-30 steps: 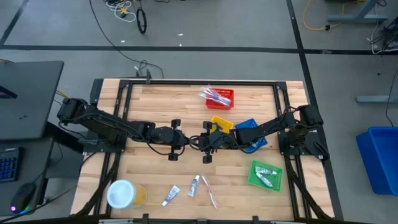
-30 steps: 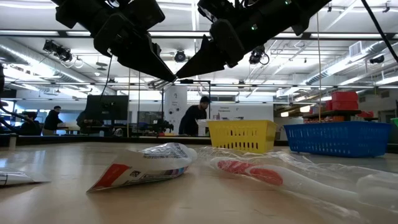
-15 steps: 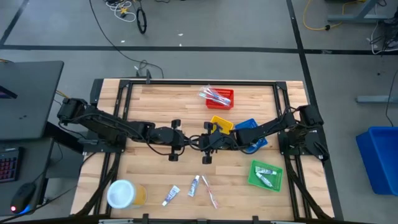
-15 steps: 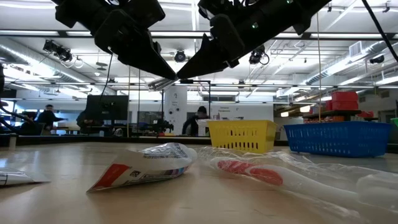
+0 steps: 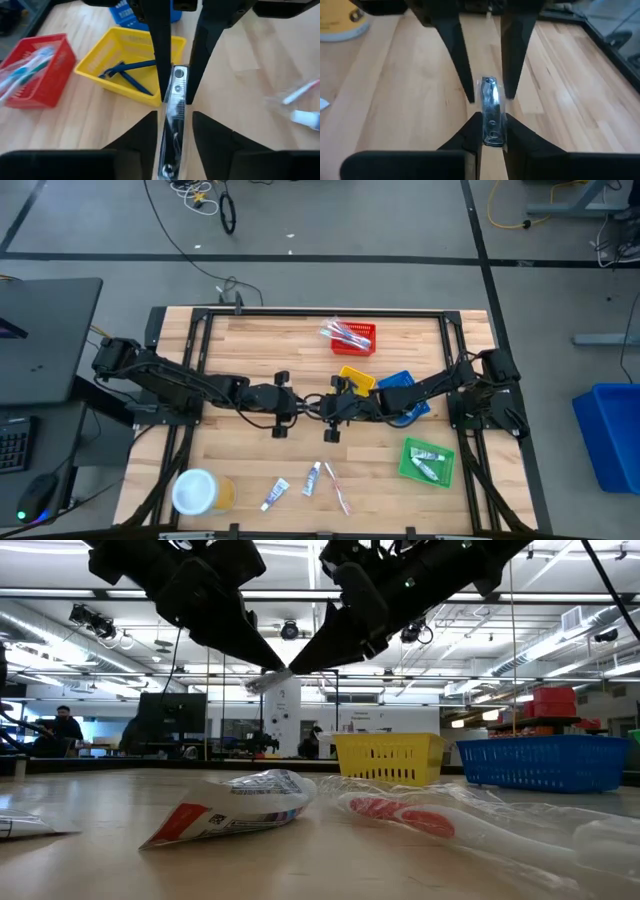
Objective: Pick & Place Travel size toiletries
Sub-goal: Put the nail cutter into the blue bin, then put the toothpaste into the green bin, then put the orange toothbrush into the red bin
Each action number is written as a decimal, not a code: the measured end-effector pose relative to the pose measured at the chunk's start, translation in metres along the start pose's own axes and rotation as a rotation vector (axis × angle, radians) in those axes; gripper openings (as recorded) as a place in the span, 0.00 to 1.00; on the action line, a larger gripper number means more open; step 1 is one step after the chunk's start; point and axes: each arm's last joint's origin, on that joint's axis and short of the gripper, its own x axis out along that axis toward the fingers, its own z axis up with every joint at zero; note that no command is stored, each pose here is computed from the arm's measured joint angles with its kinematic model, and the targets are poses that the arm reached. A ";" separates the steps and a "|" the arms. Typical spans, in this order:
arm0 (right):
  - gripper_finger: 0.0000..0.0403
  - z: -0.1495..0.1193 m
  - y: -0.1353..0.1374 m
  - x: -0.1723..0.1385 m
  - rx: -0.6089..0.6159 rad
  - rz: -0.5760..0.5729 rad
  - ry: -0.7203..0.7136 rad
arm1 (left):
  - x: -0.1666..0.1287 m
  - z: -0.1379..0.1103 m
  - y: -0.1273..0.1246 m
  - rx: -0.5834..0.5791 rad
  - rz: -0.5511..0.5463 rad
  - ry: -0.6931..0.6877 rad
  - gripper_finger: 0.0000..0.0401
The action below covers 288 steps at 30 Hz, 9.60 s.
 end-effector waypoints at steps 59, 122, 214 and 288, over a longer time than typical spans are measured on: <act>0.44 -0.067 -0.048 -0.144 0.610 -0.498 0.600 | 0.000 0.001 0.002 -0.043 0.075 -0.007 0.44; 0.40 -0.065 0.096 0.056 -0.320 0.671 0.110 | -0.117 0.008 0.026 -0.304 0.149 -0.101 0.44; 0.47 -0.056 0.066 -0.174 0.730 0.221 0.961 | -0.116 0.017 0.021 -0.302 -0.018 -0.166 0.44; 0.43 -0.011 0.065 -0.143 0.413 0.234 0.202 | 0.099 0.016 -0.089 0.313 -0.494 0.148 0.08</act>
